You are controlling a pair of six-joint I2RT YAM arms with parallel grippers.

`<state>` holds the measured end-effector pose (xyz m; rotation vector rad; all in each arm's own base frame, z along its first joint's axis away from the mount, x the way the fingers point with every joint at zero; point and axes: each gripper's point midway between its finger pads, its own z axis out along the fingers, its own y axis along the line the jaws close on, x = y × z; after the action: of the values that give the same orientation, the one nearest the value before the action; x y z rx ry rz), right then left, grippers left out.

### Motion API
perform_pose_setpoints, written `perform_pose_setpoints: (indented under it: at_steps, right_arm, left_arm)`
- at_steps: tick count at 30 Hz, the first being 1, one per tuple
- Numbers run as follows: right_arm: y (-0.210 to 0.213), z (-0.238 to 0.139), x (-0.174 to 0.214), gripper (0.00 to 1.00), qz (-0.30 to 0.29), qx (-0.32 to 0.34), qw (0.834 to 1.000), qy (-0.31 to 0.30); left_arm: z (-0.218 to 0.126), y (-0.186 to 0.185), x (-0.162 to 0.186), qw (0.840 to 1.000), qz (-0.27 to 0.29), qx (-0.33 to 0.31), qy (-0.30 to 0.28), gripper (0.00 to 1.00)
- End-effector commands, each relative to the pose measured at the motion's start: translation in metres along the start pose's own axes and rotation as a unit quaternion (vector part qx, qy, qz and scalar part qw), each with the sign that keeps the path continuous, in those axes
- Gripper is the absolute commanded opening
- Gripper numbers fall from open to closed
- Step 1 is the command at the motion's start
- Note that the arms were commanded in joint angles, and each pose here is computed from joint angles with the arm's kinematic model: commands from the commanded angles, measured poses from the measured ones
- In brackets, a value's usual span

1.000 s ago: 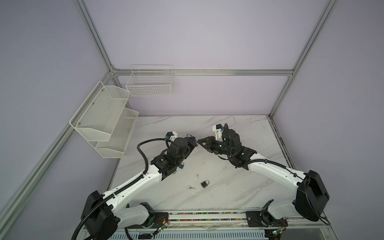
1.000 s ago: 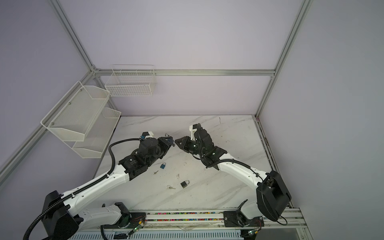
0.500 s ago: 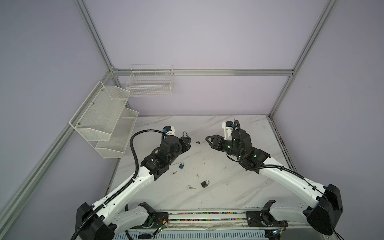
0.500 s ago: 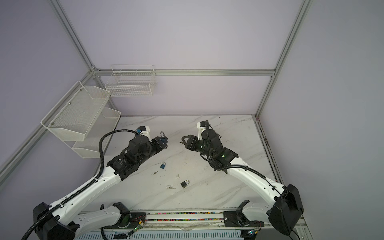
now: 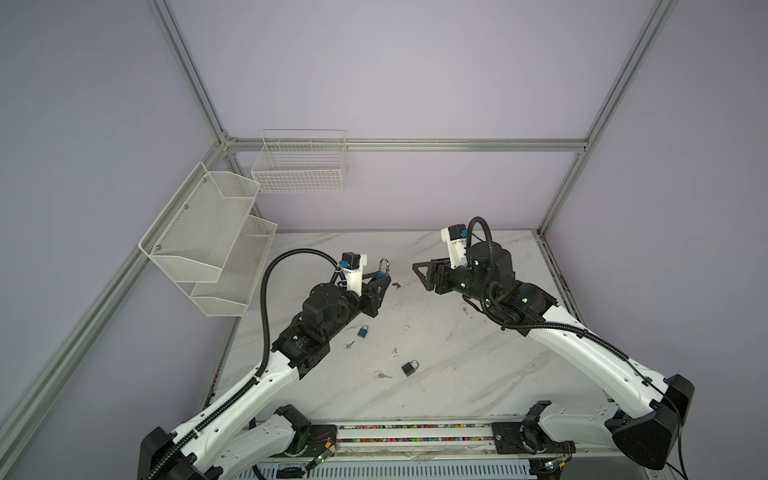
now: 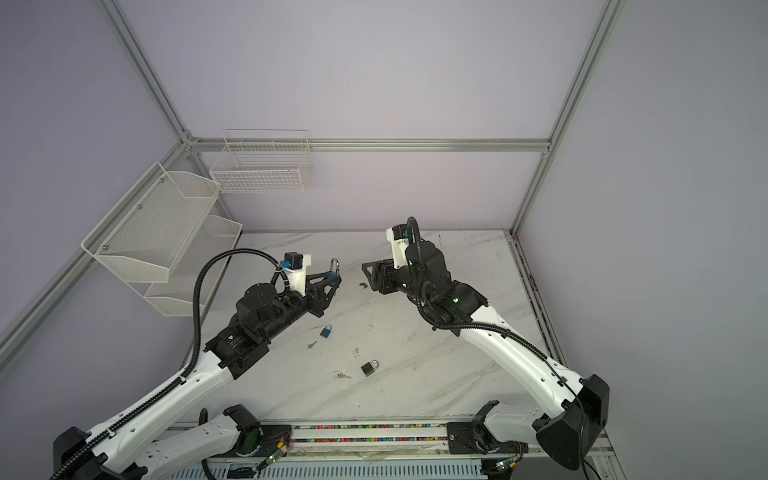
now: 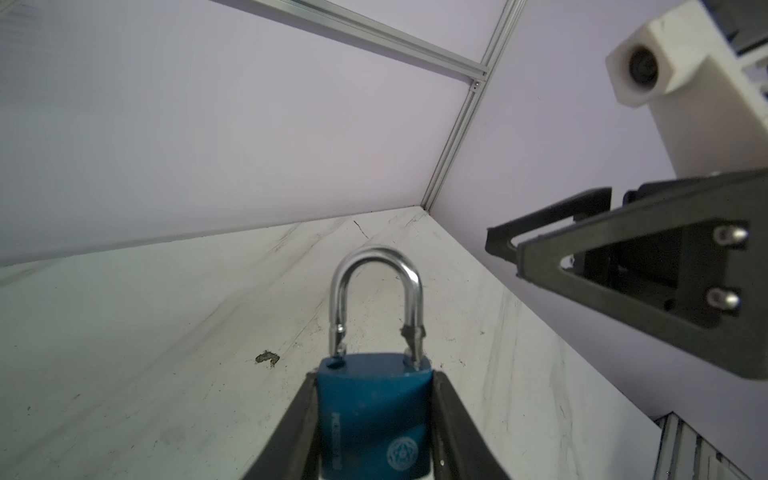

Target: Unlock with the key

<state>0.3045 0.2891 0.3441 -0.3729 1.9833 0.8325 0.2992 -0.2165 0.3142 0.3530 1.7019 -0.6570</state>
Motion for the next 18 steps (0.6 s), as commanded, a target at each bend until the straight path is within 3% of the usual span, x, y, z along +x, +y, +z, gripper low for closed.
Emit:
perform_pose_setpoints:
  at_steps: [1, 9, 18]
  right_arm:
    - [-0.004, -0.002, 0.013, 0.68, -0.065, 0.015, 0.996, 0.052]
    - [0.001, -0.003, 0.006, 0.69, -0.078, 0.033, 0.993, 0.078]
    - [0.008, 0.021, 0.01, 0.69, -0.088, 0.069, 0.988, 0.106]
  left_arm:
    - [0.002, -0.011, -0.012, 0.993, 0.097, 0.035, -0.06, 0.0]
    - [0.013, -0.002, 0.008, 0.989, 0.118, 0.026, -0.081, 0.0]
    - [0.015, -0.001, 0.022, 0.986, 0.133, 0.032, -0.094, 0.0]
